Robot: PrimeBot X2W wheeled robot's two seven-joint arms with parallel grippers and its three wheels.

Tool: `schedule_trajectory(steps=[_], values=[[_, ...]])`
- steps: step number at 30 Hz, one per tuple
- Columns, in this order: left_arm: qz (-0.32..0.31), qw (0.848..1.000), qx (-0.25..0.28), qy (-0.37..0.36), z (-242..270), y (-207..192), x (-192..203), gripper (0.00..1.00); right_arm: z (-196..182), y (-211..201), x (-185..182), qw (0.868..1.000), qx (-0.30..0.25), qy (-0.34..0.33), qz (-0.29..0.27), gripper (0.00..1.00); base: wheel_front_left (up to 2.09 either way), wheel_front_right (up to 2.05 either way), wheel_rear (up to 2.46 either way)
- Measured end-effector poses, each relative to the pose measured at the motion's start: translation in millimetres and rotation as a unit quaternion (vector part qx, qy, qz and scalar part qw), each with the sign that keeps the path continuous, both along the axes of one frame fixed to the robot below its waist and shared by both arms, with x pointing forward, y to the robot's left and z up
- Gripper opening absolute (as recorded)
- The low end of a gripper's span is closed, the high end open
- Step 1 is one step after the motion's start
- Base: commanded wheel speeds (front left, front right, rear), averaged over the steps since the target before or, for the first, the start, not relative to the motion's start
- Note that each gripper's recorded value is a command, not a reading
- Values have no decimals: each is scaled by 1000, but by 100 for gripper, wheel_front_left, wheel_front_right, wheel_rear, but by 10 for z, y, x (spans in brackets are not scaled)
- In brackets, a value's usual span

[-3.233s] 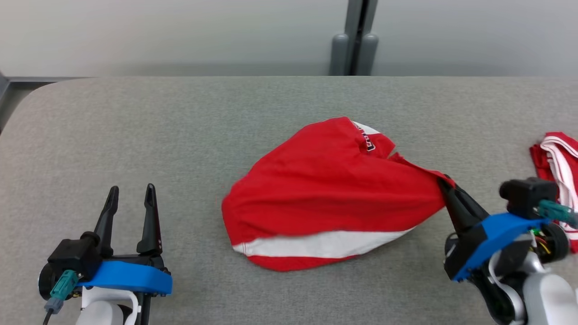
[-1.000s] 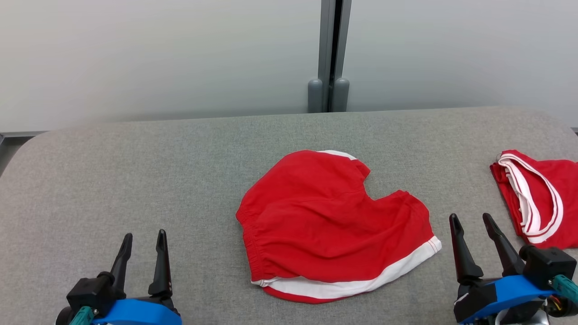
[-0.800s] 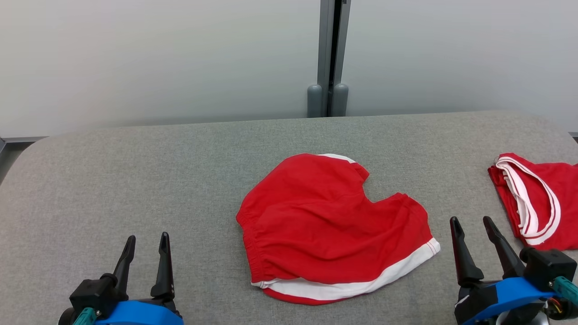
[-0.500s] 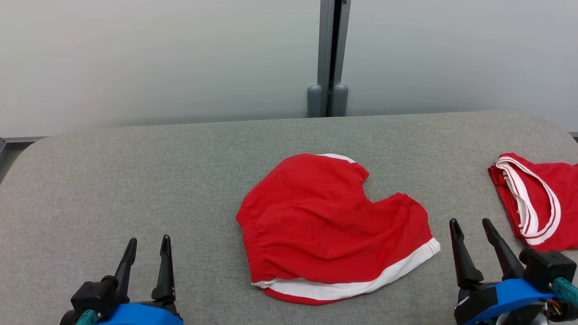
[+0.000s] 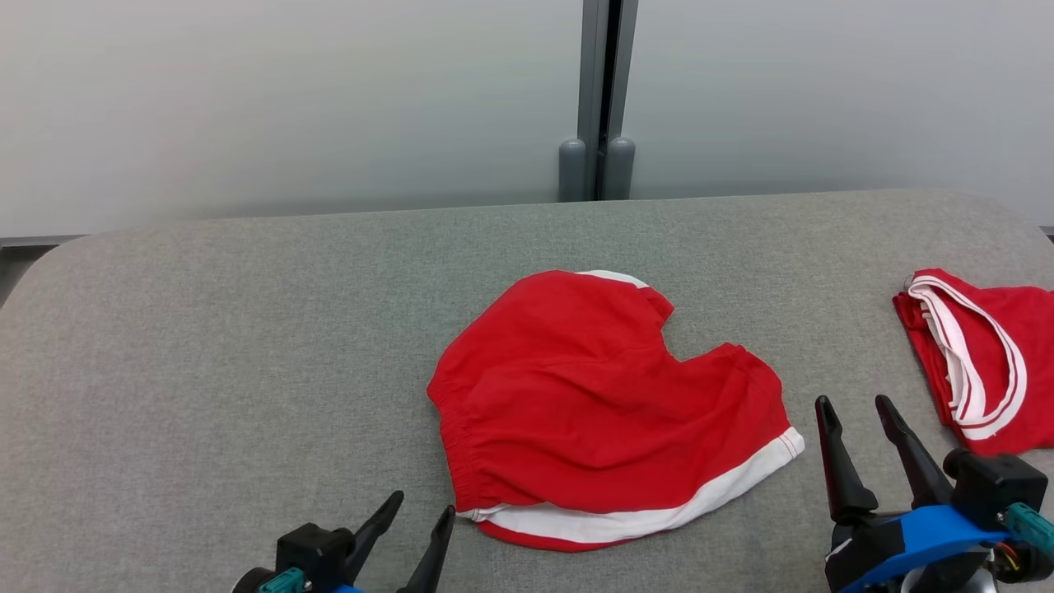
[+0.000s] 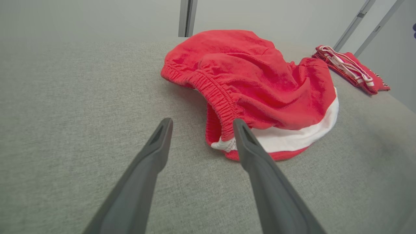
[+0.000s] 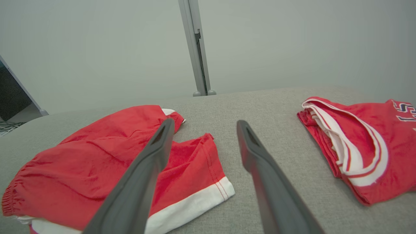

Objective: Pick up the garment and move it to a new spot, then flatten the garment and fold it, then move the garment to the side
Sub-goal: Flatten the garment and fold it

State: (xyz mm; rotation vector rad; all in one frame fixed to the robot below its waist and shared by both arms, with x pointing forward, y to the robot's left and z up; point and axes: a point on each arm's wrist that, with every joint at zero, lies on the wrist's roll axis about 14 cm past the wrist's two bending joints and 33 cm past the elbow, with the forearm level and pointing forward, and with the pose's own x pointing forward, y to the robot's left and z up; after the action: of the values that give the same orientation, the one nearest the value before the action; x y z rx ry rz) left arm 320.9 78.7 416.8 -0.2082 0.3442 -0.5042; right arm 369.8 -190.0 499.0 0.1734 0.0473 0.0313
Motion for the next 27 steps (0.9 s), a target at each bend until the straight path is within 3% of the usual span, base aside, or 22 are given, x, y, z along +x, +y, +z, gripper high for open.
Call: schedule_trajectory(steps=[14,18,19,20,23,24,25,27], values=[[-39,998,4,59,-350,-254,42,100,-111,-16,25,1000,6,19,-3,100,0,0,0],[-37,997,5,71,-429,-263,69,98,-316,-74,-8,998,7,65,-10,100,0,0,0],[-39,996,5,74,-443,-274,69,84,-344,-81,-3,997,6,72,-10,100,0,0,0],[-41,996,5,77,-457,-288,65,56,-343,-83,18,997,5,74,-10,100,0,0,0],[-41,996,4,80,-480,-294,79,38,-381,-89,54,996,6,86,-9,100,0,0,0],[-43,996,4,81,-485,-305,80,22,-414,-91,55,996,6,94,-9,100,0,0,0],[-45,996,2,81,-483,-324,81,0,-457,-95,56,994,8,104,-9,100,0,0,0],[-48,996,-2,81,-475,-355,92,0,-566,-105,44,991,11,131,-9,100,0,0,0]])
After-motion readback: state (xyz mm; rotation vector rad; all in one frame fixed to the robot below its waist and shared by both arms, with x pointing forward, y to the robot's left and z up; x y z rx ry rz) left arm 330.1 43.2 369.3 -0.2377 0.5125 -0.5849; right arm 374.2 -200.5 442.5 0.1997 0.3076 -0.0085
